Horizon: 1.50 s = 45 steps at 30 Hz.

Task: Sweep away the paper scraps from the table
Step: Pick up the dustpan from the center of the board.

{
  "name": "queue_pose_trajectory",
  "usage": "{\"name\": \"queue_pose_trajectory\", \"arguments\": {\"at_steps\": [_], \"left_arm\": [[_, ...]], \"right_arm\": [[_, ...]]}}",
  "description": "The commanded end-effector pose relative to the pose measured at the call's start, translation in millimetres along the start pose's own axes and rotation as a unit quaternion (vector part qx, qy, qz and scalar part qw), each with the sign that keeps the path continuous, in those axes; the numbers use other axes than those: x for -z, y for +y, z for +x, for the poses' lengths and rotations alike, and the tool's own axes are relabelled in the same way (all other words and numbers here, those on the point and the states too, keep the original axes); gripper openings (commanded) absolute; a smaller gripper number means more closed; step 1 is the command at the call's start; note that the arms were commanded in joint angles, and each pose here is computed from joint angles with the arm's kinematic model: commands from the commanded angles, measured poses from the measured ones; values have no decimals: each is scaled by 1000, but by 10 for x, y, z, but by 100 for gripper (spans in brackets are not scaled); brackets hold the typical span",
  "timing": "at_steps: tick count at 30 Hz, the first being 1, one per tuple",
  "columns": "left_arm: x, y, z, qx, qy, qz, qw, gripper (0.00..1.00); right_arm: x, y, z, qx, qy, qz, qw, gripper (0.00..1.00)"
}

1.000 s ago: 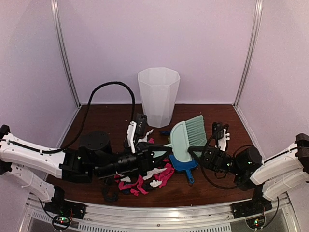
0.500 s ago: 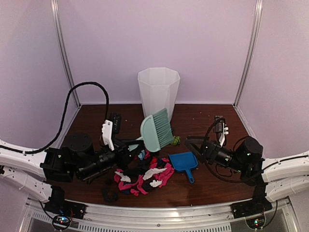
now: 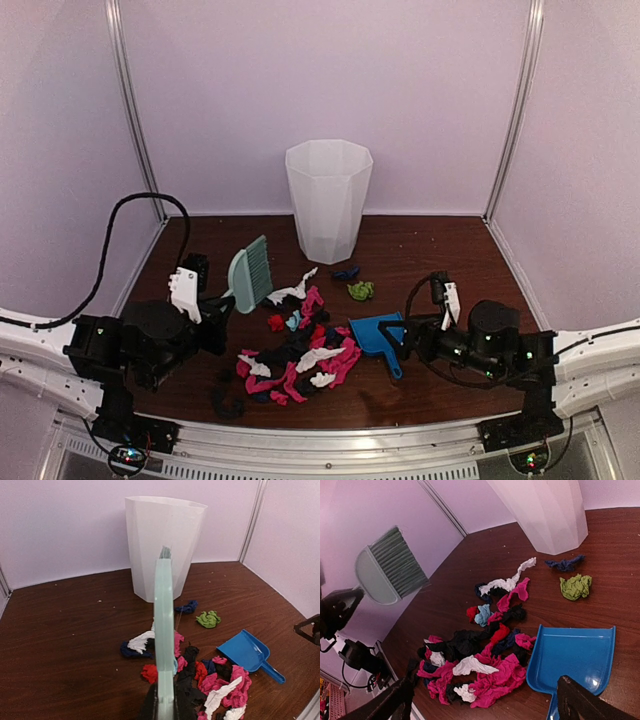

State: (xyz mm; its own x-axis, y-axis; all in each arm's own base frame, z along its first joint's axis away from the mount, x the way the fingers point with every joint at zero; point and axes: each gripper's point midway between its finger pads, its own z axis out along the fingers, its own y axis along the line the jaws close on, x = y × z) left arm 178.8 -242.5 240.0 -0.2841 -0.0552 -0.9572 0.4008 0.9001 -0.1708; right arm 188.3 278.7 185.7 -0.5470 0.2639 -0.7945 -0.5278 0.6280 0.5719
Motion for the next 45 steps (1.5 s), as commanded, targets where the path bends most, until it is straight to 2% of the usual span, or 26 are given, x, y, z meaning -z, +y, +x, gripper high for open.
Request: {"name": "queue_pose_trajectory", "arguments": {"at_steps": [1,8,16,19,29,45], "left_arm": [[12,362,42,-18,-10,-93,995,0],[72,476,-43,3,-10,-117,993,0],[67,389,174,-2,52,-87,995,0],[89,390,175,-12,64,-85,994,0],[165,455,143,-3,59,-73,996,0],[88,306,197,-20,73,-57,995,0]], "right_arm": [[110,-317,266,22,36,121,992,100],[157,-405,571,27,73,205,976,95],[-1,-661,1037,87,142,289,943,83],[-38,-735,1113,97,142,298,939,74],[-147,-806,1111,117,94,280,948,54],[-254,-970,1212,140,78,291,943,45]]}}
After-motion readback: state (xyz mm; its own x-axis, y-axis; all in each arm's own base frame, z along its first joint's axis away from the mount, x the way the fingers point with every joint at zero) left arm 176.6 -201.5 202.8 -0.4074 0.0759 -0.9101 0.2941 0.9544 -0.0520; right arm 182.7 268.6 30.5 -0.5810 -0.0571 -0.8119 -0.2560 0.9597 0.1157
